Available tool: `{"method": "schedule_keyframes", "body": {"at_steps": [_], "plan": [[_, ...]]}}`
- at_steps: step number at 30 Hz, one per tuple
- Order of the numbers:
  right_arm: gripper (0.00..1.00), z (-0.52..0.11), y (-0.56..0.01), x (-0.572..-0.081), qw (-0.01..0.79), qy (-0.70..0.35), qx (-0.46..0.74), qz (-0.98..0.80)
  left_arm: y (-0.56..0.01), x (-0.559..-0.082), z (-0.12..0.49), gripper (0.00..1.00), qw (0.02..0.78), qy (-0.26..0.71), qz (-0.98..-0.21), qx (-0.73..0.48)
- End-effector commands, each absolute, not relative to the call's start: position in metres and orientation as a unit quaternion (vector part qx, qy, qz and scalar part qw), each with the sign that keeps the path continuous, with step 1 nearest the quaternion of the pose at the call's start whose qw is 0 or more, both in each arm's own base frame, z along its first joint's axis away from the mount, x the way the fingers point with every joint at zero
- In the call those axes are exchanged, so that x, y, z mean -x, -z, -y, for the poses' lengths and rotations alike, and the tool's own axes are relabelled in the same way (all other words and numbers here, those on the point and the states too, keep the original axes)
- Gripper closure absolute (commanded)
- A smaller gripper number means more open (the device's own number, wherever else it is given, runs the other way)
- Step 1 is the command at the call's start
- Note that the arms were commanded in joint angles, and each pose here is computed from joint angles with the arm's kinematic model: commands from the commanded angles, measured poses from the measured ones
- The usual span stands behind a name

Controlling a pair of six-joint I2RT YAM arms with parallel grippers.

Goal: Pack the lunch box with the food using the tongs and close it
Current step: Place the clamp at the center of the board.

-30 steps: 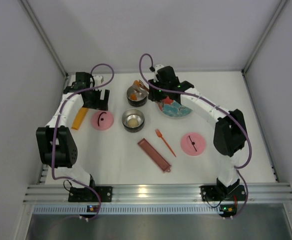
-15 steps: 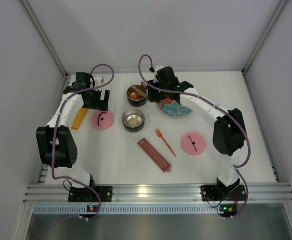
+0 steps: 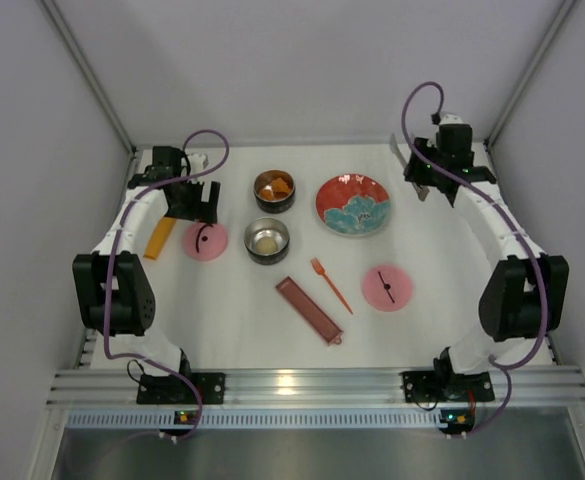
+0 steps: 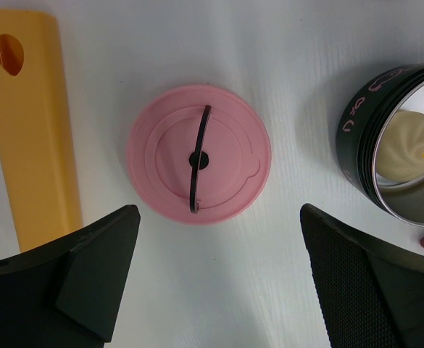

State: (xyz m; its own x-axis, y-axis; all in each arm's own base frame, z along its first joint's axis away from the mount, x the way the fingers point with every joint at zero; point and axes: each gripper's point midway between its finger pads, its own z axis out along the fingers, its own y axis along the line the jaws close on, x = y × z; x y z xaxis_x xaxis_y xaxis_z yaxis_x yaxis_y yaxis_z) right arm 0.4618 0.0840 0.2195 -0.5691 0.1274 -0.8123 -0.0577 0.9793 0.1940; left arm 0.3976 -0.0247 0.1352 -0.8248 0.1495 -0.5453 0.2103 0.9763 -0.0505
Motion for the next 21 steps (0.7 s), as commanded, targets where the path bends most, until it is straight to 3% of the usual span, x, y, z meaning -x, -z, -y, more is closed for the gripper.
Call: {"method": "schedule_keyframes", "body": {"at_steps": [1,3,10,17,21], "plan": [[0.57,-0.030,-0.172,-0.457,0.434,-0.060,-0.079,-0.895,-0.134,-0.398,0.022,0.03,0.275,0.051,-0.956,-0.091],[0.57,0.010,-0.149,-0.456,0.416,-0.029,-0.129,-0.899,-0.134,-0.398,0.021,0.03,0.275,0.048,-0.956,-0.092],[0.55,0.036,-0.057,-0.434,0.305,0.032,-0.170,-0.936,-0.134,-0.392,0.017,0.07,0.269,0.037,-0.957,-0.099],[0.33,0.036,-0.029,-0.414,0.261,0.042,-0.173,-0.949,-0.105,-0.386,0.009,0.20,0.239,0.017,-0.964,-0.114],[0.23,0.030,-0.032,-0.405,0.259,0.033,-0.166,-0.951,-0.095,-0.392,0.003,0.21,0.234,0.003,-0.966,-0.112]]}}
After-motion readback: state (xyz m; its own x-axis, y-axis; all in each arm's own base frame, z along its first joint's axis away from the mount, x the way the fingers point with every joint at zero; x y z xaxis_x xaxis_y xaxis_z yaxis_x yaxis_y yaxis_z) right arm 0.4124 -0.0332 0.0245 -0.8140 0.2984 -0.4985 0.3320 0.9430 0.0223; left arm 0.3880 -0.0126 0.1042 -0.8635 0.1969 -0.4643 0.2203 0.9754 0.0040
